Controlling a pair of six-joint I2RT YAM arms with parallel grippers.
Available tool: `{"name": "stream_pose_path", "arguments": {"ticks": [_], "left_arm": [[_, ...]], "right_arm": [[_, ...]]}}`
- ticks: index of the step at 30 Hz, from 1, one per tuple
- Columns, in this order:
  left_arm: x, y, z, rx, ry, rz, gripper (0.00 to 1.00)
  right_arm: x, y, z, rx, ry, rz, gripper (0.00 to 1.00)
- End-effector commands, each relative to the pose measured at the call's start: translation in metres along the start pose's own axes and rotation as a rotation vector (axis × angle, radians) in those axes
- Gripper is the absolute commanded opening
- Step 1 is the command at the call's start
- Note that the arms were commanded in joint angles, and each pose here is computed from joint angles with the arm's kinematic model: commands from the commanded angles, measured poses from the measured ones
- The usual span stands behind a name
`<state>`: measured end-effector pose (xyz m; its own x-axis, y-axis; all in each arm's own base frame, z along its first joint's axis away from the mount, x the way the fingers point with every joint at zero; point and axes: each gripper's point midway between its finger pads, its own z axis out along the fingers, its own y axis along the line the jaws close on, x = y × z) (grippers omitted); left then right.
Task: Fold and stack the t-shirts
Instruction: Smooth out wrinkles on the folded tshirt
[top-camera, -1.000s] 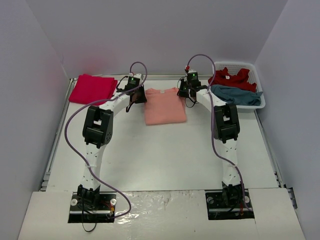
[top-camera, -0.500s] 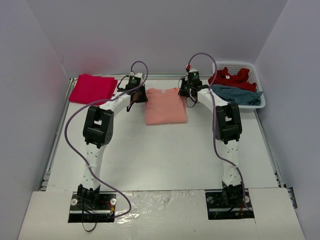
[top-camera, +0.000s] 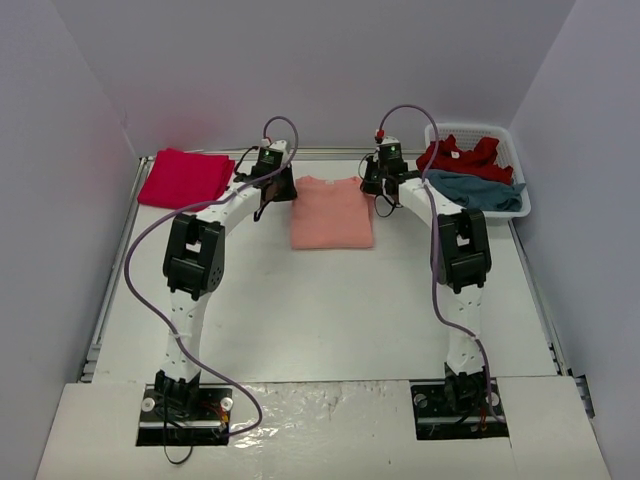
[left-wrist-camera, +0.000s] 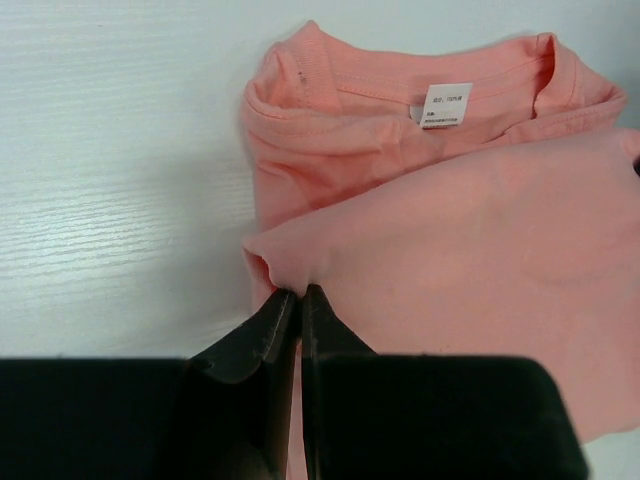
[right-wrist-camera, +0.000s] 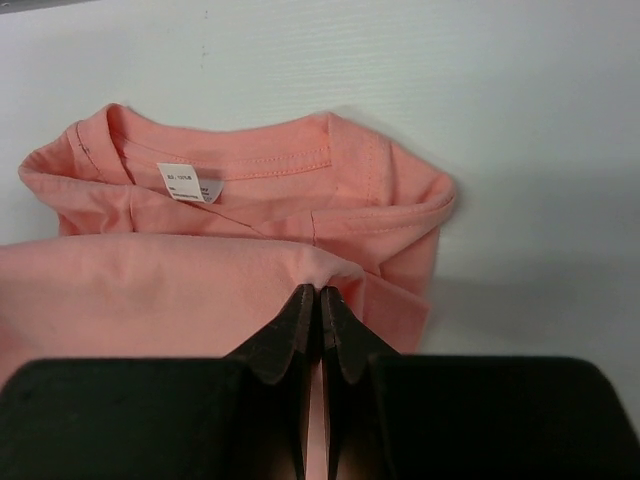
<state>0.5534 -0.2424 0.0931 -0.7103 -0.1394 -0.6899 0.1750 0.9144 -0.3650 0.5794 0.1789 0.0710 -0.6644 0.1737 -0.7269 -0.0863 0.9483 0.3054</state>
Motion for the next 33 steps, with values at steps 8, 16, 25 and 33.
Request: {"name": "stream_pose_path", "arguments": {"ticks": [8,16,25,33], "left_arm": [[-0.043,-0.026,-0.036,0.036,-0.101,0.036,0.02],[-0.045,-0.034,-0.036,0.058,-0.107,0.046,0.02],[-0.047,-0.058,-0.036,0.13,-0.109,0.081,0.03],[-0.048,-0.071,-0.038,0.166,-0.121,0.115,0.02]], "right_arm": [[-0.037,0.008,-0.04,0.027,-0.11,-0.024,0.0],[-0.032,-0.002,-0.051,0.084,-0.129,-0.023,0.0],[-0.031,-0.006,-0.058,0.106,-0.136,-0.029,0.0],[-0.032,-0.017,-0.066,0.169,-0.157,-0.012,0.0]]}}
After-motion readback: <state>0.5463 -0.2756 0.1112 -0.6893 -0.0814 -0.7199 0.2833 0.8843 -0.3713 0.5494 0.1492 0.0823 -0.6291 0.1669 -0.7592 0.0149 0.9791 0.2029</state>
